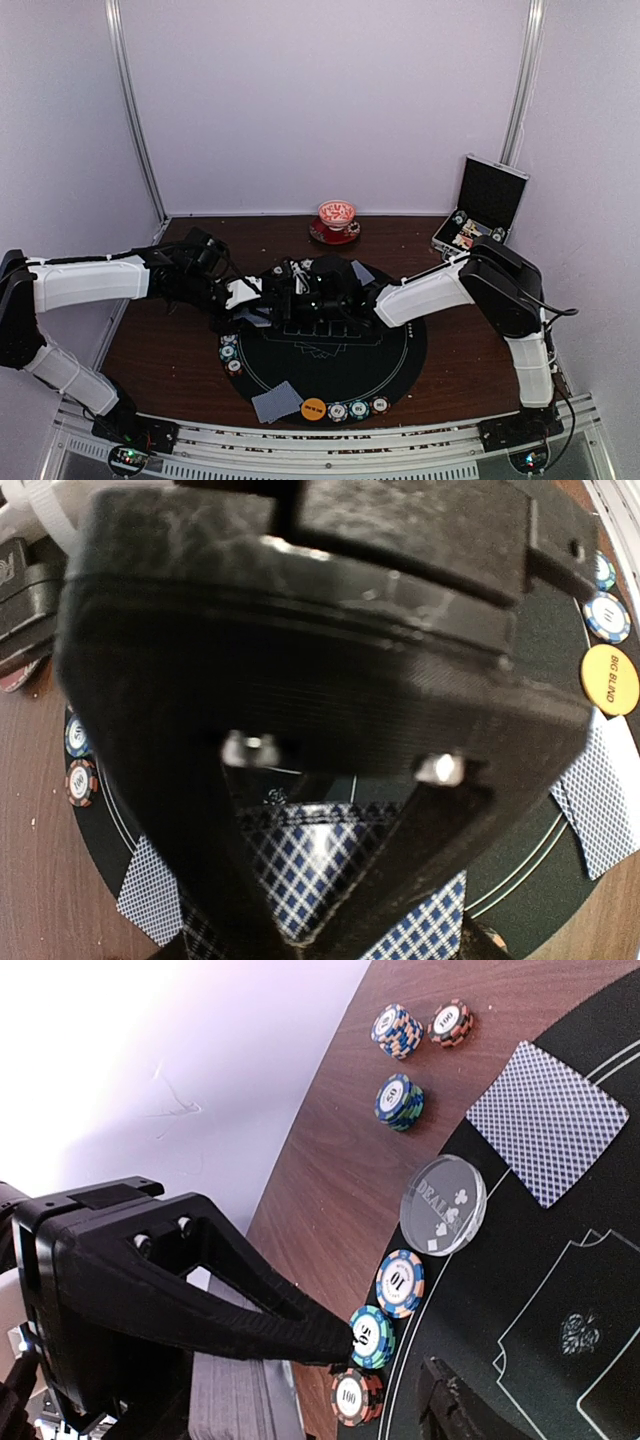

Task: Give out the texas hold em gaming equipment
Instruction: Pick up the poker card from the face-down deck piles.

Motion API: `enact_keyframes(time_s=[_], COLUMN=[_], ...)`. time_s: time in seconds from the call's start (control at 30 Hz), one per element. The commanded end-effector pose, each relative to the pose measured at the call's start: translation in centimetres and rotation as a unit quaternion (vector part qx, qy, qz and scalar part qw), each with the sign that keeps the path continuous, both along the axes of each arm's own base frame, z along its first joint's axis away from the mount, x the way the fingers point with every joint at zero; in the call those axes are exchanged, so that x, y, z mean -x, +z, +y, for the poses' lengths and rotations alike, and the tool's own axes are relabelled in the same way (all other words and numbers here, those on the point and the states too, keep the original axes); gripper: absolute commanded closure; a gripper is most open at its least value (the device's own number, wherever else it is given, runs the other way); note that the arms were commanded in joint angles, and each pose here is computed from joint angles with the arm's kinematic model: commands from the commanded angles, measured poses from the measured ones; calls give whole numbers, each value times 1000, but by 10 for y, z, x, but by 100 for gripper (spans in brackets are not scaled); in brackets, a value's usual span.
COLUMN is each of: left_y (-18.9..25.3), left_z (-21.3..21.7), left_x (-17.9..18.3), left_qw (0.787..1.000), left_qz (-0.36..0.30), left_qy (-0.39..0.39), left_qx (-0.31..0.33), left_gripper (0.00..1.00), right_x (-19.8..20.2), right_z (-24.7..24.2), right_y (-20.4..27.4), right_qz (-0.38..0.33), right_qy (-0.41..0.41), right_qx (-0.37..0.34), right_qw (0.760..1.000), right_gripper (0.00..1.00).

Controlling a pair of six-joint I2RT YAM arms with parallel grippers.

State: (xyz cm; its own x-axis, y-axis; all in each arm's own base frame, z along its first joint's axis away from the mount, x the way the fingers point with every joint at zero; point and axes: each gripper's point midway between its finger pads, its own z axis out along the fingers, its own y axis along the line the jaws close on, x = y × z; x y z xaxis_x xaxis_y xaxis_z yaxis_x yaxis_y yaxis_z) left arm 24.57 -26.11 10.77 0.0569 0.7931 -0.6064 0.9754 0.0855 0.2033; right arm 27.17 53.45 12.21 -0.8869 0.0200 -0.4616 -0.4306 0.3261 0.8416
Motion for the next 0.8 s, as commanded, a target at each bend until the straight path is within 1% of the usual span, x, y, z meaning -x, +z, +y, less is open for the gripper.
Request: enact_keyframes(time_s=[0.0, 0.1, 0.23, 0.4, 0.5, 0.57, 0.67, 0.7, 0.73, 0.77], left_y=[8, 8, 8, 7, 6, 5, 4, 4, 3, 4], left_z=[-4, -4, -4, -5, -5, -5, -4, -4, -4, -4], left_x=[0, 0, 0, 0, -1, -1, -1, -1, -1, -1], left_qw=[1000, 1000, 1000, 1000, 1000, 1000, 1000, 1000, 1000, 1000], left_qz=[-10, -10, -11, -10, -10, -8, -8, -7, -7, -7], left_qy=[-9, -9, -10, -10, -8, -8, -7, -7, -7, -7], left_qx=[16, 16, 16, 15, 13, 12, 11, 11, 10, 11], left_gripper=[42, 42, 42, 41, 41, 41, 41, 41, 41, 41], right_x=[-3, -8, -23, -34, -34, -30, -20, -17, -14, -12], right_z=[0, -9, -35, -57, -58, -54, -46, -45, -44, -44], right_y=[-3, -14, -24, -25, -27, -22, -7, -2, 2, 4], right_qz=[-3, 1, 12, 12, 13, 13, 18, 19, 20, 20], right_qy=[0, -14, -50, -69, -60, -45, -12, -3, 5, 10], right_qx=[12, 35, 51, 62, 64, 52, 16, 6, -1, -5], right_qw=[1000, 999, 997, 996, 996, 998, 1000, 1000, 1000, 1000], right_gripper=[42, 51, 64, 74, 78, 81, 89, 92, 98, 100])
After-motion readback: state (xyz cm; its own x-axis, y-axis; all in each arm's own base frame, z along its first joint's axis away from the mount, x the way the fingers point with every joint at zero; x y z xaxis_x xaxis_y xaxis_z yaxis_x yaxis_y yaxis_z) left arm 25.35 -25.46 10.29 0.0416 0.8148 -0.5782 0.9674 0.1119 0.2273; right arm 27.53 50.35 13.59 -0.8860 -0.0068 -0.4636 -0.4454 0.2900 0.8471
